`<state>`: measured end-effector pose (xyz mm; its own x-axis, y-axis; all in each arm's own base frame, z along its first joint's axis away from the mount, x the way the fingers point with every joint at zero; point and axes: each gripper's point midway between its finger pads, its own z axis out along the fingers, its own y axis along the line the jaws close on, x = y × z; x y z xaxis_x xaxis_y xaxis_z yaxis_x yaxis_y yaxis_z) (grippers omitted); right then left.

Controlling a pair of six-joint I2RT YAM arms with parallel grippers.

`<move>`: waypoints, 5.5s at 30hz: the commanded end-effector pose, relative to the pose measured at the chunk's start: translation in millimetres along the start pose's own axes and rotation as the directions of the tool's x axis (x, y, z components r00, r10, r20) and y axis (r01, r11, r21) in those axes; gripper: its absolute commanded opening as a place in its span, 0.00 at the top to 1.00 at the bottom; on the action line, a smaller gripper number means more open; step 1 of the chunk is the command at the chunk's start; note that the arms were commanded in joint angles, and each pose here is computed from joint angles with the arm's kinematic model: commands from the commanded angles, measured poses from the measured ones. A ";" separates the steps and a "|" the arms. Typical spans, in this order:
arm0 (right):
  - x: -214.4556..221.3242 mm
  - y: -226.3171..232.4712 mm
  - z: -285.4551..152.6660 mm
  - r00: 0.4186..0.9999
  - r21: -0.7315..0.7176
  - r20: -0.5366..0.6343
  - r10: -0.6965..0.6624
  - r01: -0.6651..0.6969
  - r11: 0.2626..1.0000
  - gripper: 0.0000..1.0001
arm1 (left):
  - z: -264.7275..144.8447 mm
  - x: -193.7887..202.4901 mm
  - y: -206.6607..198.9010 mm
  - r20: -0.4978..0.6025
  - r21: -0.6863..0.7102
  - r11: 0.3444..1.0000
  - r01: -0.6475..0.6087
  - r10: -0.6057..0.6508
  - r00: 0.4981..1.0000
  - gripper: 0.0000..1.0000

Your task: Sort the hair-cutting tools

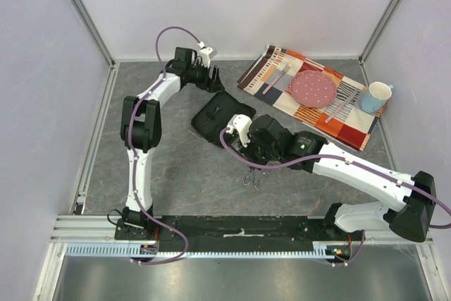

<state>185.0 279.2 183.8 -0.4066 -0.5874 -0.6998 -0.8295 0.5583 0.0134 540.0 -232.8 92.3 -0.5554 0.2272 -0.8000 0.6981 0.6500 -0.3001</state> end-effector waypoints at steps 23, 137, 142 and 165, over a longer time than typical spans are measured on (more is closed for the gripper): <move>8.7 11.1 -2.2 0.999 -0.041 0.032 0.042 -0.041 0.998 1.00 | 17.7 50.4 -21.8 -0.174 0.158 0.969 0.188 -0.160 0.972 0.89; -68.7 -5.2 231.3 0.822 -0.121 0.035 0.569 -0.562 0.818 1.00 | -160.2 137.3 -75.8 0.566 -0.207 0.706 0.677 -0.478 0.671 0.98; -76.9 -11.8 233.3 0.815 -0.125 0.065 0.576 -0.566 0.815 1.00 | -158.9 134.9 -76.1 0.567 -0.204 0.709 0.675 -0.476 0.672 0.98; -45.9 -30.7 96.7 0.886 0.117 0.085 0.456 -0.463 0.878 0.48 | -169.3 142.1 -59.4 0.576 -0.318 0.639 0.700 -0.456 0.678 0.98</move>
<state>279.4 386.3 151.7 -0.7147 -0.1818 -0.6753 -0.5311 0.7694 0.3550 333.0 -120.5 65.1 -0.4862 -0.5427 -0.6849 -0.0758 0.8070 -0.5856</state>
